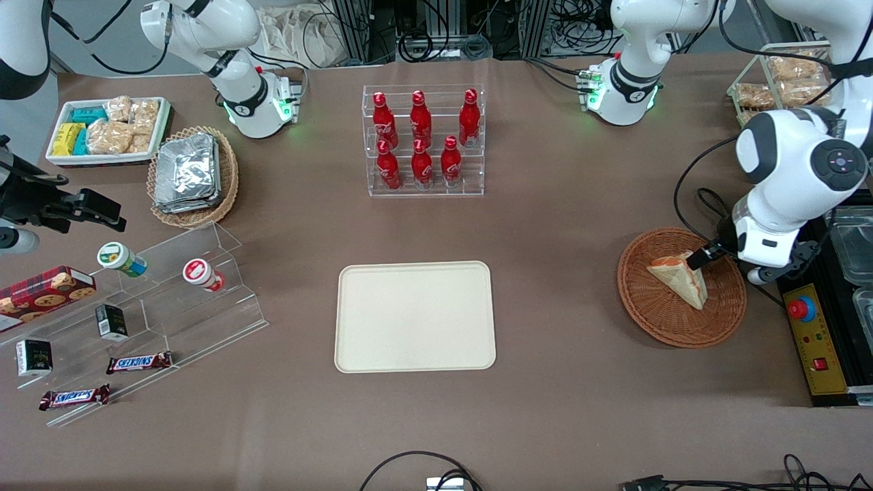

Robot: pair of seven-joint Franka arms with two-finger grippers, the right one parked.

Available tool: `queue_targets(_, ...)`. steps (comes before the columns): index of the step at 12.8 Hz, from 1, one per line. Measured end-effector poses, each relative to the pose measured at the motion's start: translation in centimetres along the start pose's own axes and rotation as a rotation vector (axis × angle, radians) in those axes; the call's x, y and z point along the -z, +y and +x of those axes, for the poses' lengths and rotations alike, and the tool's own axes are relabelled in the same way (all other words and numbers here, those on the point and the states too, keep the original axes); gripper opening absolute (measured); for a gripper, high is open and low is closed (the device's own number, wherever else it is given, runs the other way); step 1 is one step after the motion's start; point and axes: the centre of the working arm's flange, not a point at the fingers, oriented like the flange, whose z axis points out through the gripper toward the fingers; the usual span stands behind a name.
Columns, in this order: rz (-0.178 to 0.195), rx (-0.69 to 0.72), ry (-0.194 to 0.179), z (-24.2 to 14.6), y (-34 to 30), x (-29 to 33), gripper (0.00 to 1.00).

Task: Place sandwich from basket to tray
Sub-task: 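Move the left gripper over the wicker basket and lower toward the sandwich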

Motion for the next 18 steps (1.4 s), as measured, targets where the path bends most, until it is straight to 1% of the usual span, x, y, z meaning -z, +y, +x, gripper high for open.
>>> queue_targets(3,-0.019,0.035,0.033,-0.8,-0.7,-2.8,1.00)
queue_targets(7,-0.028,0.054,0.050,-1.6,-1.0,-6.2,1.00)
queue_targets(10,-0.040,0.058,0.072,-2.1,-1.0,-8.6,1.00)
queue_targets(14,-0.042,0.061,0.082,-2.1,-1.2,-10.9,1.00)
queue_targets(15,-0.041,0.062,0.083,-2.1,-1.3,-11.0,0.93)
queue_targets(16,-0.042,0.062,0.084,-2.1,-1.3,-11.0,0.93)
queue_targets(17,-0.042,0.059,0.084,-2.1,-1.3,-11.0,0.84)
queue_targets(18,-0.042,0.052,0.085,-2.1,-1.3,-11.0,0.72)
